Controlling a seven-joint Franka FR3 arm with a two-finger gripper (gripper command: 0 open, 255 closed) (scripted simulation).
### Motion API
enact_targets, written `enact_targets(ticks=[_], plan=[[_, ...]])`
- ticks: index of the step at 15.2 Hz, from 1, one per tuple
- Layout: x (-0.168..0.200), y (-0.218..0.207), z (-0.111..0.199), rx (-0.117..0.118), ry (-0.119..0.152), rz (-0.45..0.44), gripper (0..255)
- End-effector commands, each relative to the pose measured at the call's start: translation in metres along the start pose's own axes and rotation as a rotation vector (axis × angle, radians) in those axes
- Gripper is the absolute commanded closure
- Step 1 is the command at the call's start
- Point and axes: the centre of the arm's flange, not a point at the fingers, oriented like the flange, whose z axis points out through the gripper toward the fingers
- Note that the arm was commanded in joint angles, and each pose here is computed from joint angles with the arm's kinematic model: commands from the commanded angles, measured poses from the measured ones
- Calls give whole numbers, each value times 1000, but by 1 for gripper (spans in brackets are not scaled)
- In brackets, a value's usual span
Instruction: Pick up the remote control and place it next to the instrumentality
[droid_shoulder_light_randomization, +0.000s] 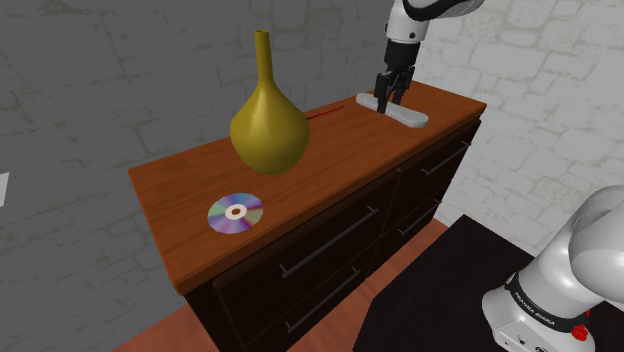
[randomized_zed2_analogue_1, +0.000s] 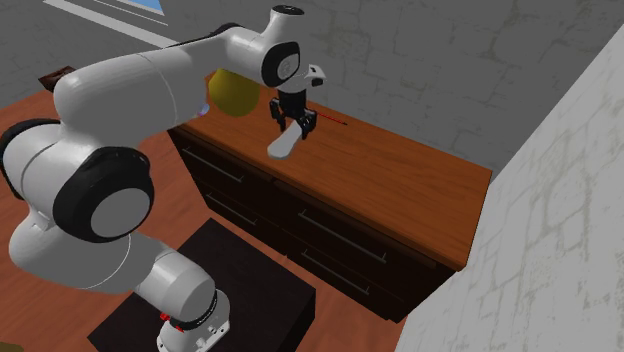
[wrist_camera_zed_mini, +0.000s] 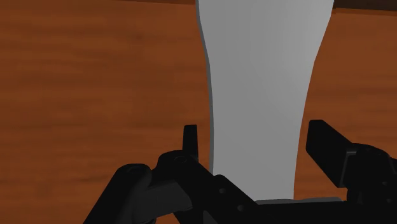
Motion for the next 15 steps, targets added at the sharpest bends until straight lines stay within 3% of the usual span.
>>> enact_targets(ticks=[1, 15], plan=[[3, -23, 0, 0, 0, 2, 255], [-10, -208, 3, 0, 0, 2, 255]])
